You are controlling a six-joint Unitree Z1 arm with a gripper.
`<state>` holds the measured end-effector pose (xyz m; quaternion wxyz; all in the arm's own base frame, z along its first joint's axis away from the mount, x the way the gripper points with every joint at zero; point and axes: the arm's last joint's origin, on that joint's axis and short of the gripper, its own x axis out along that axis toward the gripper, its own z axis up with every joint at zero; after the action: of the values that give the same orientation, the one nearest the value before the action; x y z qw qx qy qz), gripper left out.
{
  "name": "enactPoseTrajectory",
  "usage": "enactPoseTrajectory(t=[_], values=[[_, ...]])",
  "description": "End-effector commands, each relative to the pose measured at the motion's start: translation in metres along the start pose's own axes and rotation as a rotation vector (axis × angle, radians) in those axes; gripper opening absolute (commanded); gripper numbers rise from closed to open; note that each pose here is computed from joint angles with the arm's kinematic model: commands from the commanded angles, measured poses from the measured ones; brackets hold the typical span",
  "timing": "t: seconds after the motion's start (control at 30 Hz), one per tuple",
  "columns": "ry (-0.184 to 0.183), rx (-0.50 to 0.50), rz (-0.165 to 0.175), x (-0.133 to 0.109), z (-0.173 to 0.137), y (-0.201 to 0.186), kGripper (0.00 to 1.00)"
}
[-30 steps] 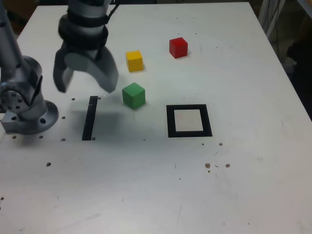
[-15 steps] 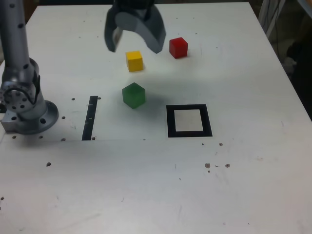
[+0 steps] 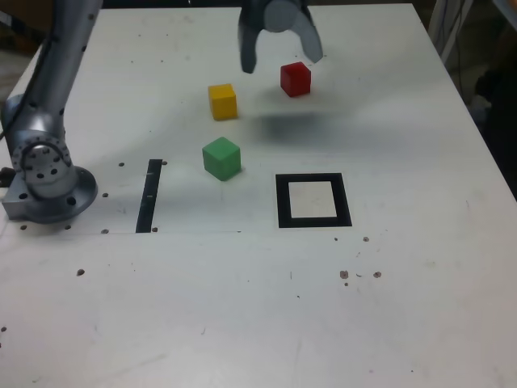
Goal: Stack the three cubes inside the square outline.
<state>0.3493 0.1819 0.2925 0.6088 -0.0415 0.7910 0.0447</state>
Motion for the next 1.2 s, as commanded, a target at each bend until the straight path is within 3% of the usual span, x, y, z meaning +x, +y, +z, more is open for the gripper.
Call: enactPoseTrajectory(t=[0.0, 0.13, 0.33, 0.47, 0.63, 1.17], values=[[-0.181, -0.046, 0.057, -0.041, 0.010, 0.009, 0.95], [-0.158, -0.100, 0.070, -0.032, 0.020, 0.017, 0.95], [-0.082, -0.149, 0.161, -0.014, 0.029, 0.029, 0.95], [-0.028, -0.177, 0.185, 0.003, 0.035, 0.037, 0.95], [0.007, -0.198, 0.169, 0.016, 0.036, 0.044, 0.95], [0.038, -0.223, 0.072, 0.053, 0.051, 0.062, 0.93]])
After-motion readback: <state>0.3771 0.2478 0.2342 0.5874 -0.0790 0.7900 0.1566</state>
